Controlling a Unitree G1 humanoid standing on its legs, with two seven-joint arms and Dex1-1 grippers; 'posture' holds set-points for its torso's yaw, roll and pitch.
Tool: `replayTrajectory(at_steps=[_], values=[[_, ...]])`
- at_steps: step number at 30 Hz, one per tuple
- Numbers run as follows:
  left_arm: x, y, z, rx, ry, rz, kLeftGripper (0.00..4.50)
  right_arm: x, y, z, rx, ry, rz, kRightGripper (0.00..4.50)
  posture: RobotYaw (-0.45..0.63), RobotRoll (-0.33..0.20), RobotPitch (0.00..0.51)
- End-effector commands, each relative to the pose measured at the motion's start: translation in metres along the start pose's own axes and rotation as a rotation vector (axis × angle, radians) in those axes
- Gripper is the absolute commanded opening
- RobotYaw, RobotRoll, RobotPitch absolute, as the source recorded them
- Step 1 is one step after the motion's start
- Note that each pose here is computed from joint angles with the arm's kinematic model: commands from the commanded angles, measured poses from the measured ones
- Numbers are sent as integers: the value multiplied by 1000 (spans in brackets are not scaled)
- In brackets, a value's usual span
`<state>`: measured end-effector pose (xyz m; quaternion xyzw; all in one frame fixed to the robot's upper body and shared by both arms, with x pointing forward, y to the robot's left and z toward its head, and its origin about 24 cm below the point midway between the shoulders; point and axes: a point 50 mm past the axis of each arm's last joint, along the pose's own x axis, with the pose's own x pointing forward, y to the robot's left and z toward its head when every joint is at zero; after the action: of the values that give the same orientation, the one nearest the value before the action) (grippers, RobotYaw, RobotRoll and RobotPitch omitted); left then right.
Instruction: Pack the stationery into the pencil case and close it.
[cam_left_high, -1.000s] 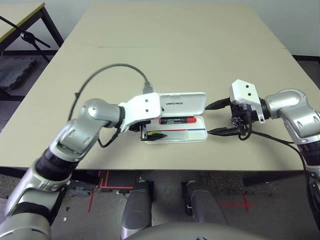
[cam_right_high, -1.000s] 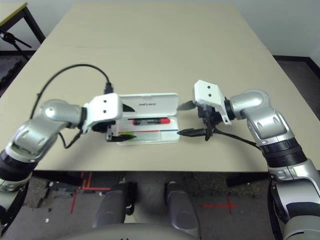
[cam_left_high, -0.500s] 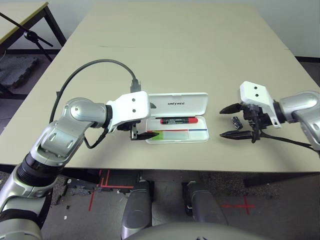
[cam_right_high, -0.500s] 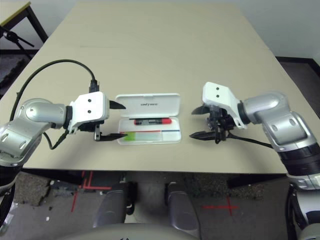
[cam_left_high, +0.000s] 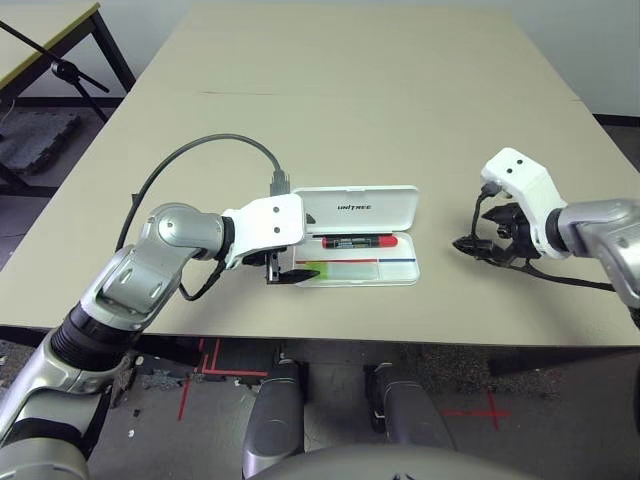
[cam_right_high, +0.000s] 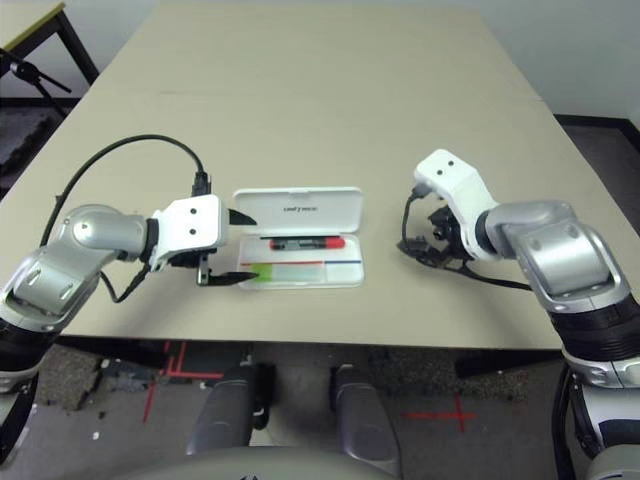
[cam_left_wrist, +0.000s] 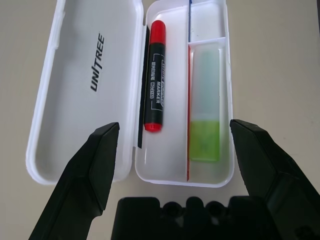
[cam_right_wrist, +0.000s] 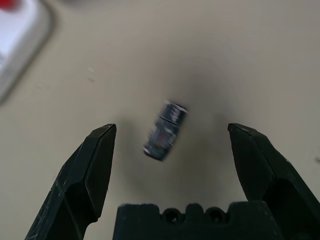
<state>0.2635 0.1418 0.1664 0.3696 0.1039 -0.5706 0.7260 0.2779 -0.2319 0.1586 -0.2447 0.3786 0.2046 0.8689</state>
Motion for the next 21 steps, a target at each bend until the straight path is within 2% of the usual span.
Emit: replayTrajectory(at_steps=[1,8,21], values=[[6,-2,0,8,3,-25,4460,2,-1,-2,37,44,-57,4500,30,0,135],[8,-1,1,16,6,-29,4460,16,5,-10,87,76,-43,4500,25,0,132],[8,-2,8,18,-3,-14,4460,37,18,-8,111,66,16,4500,42,0,131]])
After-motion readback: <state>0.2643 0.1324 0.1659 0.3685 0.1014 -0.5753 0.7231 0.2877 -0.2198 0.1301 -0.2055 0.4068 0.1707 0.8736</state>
